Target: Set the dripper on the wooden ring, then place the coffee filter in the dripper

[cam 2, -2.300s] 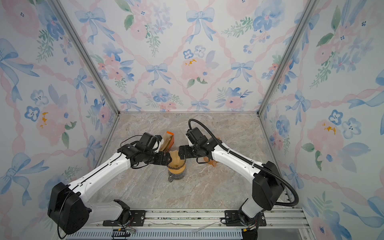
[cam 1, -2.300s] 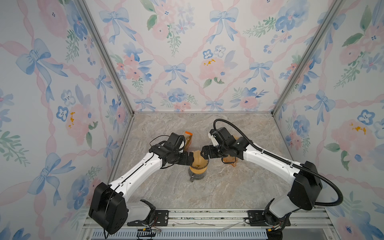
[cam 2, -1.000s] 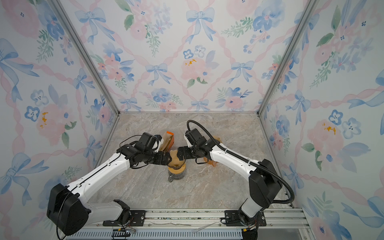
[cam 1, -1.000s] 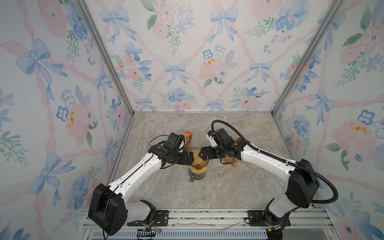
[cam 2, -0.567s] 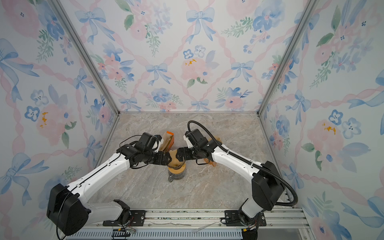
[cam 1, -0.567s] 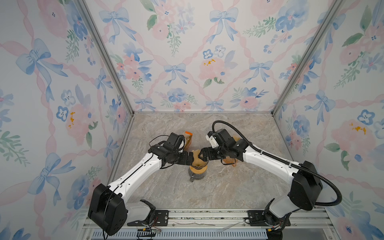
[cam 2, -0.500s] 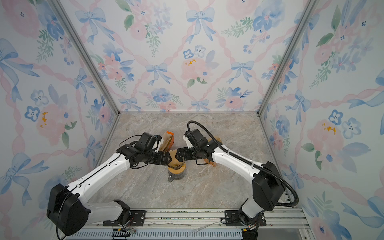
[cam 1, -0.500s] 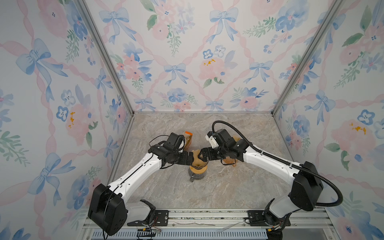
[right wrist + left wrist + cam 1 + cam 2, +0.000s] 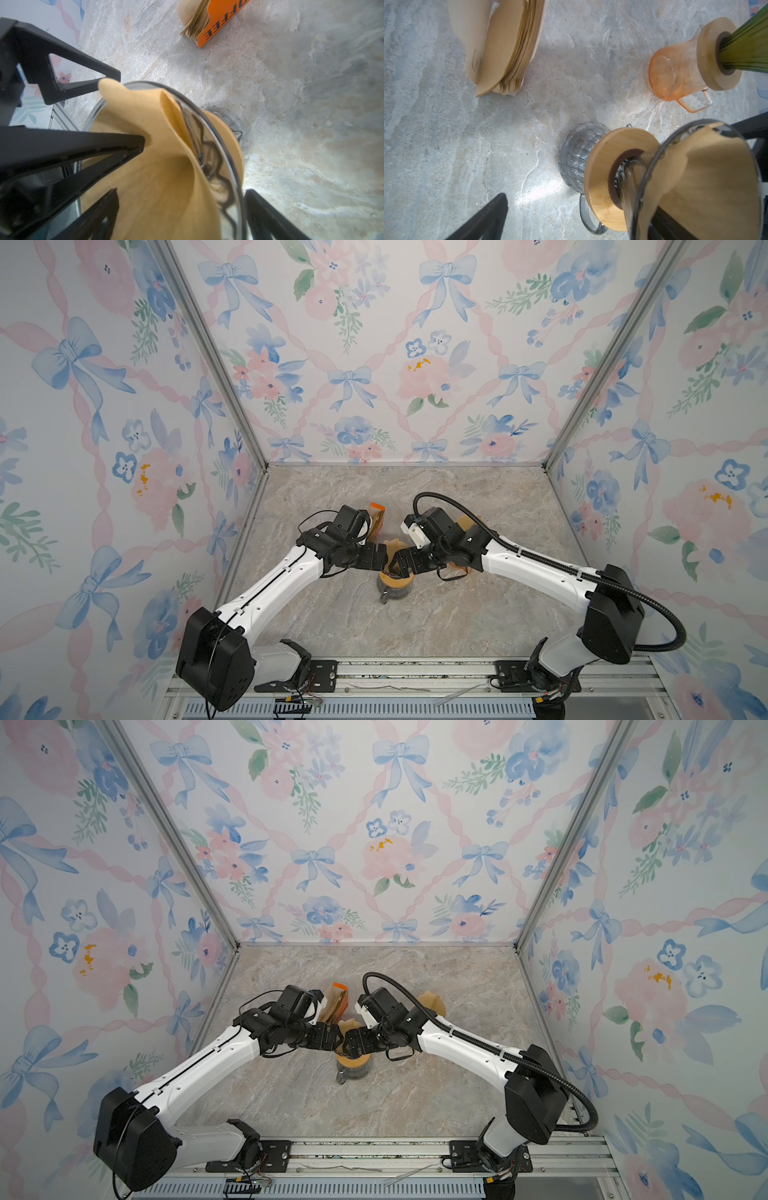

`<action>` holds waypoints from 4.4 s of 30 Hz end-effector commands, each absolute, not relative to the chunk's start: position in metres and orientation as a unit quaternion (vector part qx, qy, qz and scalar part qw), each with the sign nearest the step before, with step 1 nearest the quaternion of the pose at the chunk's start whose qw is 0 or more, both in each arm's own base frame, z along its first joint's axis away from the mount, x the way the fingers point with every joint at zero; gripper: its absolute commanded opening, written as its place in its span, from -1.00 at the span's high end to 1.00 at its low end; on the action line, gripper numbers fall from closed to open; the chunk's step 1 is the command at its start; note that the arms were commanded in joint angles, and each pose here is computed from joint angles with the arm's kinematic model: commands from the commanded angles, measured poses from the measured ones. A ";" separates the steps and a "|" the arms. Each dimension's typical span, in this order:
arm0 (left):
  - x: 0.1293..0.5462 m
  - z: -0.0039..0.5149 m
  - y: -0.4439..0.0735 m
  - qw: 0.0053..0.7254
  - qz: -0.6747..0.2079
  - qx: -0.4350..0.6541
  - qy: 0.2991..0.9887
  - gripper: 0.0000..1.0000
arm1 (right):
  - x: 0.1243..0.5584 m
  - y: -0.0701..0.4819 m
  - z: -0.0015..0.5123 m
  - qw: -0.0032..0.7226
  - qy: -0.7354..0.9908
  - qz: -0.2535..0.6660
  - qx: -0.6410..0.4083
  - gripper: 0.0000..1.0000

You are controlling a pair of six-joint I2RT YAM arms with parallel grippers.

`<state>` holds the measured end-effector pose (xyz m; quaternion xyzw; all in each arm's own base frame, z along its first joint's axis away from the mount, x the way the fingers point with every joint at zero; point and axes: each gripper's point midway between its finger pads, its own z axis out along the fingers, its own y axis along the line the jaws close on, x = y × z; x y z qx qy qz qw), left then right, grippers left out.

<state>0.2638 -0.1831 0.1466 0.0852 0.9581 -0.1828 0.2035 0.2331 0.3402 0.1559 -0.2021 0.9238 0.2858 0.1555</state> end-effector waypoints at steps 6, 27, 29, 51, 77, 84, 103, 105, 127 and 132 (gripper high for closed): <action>0.259 0.147 -0.184 0.200 -0.183 0.090 0.958 -0.95 | 0.218 0.331 0.150 0.137 0.928 0.272 -0.214 -0.92; 0.265 0.152 -0.187 0.203 -0.187 0.093 0.957 -0.95 | 0.265 0.298 0.161 0.178 0.948 0.219 -0.146 -0.92; 0.265 0.152 -0.187 0.203 -0.186 0.092 0.957 -0.95 | 0.269 0.297 0.157 0.176 0.950 0.214 -0.144 -0.93; 0.269 0.139 -0.182 0.187 -0.175 0.077 0.964 -0.95 | 0.278 0.286 0.135 0.169 0.961 0.173 -0.135 -0.92; 0.270 0.131 -0.177 0.176 -0.171 0.069 0.967 -0.95 | 0.276 0.275 0.136 0.179 0.960 0.182 -0.113 -0.93; 0.269 0.131 -0.178 0.173 -0.175 0.066 0.967 -0.95 | 0.279 0.274 0.160 0.204 0.951 0.200 -0.115 -0.93; 0.274 0.168 -0.191 0.208 -0.216 0.094 0.949 -0.95 | 0.283 0.316 0.176 0.202 0.922 0.296 -0.147 -0.93; 0.275 0.163 -0.187 0.206 -0.205 0.088 0.953 -0.95 | 0.284 0.317 0.173 0.199 0.924 0.293 -0.146 -0.93; 0.274 0.148 -0.181 0.194 -0.185 0.082 0.960 -0.95 | 0.274 0.291 0.146 0.191 0.941 0.252 -0.123 -0.93; 0.274 0.146 -0.180 0.193 -0.182 0.082 0.961 -0.95 | 0.274 0.289 0.148 0.194 0.940 0.254 -0.121 -0.93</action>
